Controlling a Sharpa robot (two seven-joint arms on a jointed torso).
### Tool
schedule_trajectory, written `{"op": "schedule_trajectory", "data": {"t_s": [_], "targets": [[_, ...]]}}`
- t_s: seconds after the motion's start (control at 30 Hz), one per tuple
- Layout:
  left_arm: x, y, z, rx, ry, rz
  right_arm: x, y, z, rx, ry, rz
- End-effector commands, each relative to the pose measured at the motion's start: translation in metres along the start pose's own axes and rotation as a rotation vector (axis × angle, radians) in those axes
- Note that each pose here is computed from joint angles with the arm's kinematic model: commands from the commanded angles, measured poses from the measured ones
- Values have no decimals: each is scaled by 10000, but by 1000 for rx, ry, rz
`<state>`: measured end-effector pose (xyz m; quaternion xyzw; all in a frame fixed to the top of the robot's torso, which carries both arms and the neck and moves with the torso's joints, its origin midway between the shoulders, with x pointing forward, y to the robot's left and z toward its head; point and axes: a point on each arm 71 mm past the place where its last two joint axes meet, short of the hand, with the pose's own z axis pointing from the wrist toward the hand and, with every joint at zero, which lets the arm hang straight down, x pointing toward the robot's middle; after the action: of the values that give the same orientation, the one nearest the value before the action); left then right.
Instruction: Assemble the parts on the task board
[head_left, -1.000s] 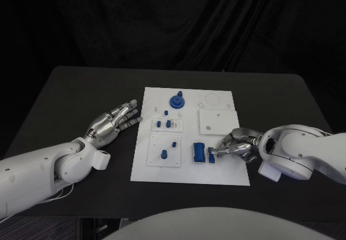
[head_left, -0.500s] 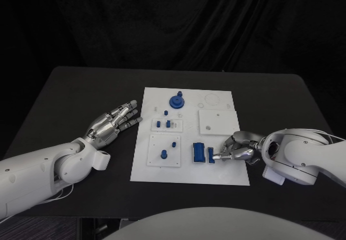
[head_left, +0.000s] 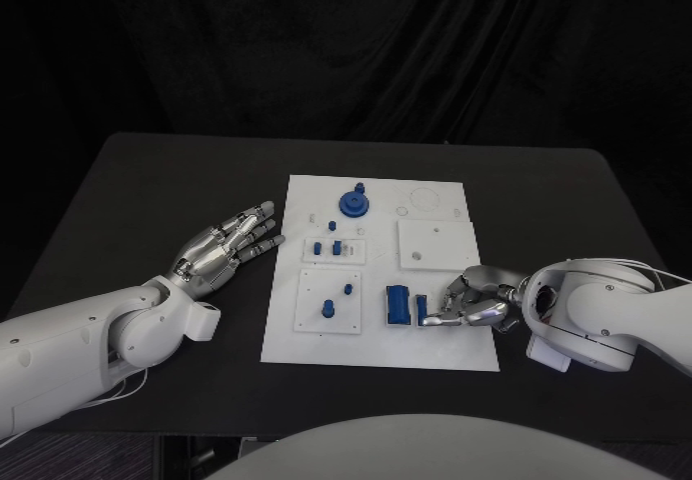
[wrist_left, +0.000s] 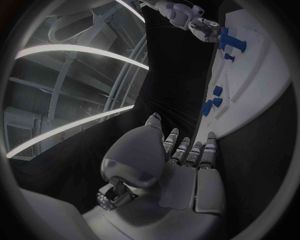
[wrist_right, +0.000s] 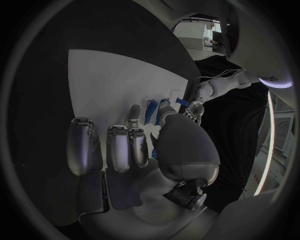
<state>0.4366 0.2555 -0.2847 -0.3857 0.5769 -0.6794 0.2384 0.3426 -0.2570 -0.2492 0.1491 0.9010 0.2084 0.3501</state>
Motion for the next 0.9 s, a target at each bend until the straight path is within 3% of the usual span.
{"op": "schedule_trajectory", "data": {"t_s": [0.03, 0.4, 0.9], "targets": [[11, 20, -5, -5, 5, -9, 38, 4, 6, -10, 34, -26], [9, 23, -8, -6, 5, -9, 57, 20, 31, -6, 44, -32], [4, 25, -13, -7, 4, -9, 42, 40, 76, -1, 10, -18]]}}
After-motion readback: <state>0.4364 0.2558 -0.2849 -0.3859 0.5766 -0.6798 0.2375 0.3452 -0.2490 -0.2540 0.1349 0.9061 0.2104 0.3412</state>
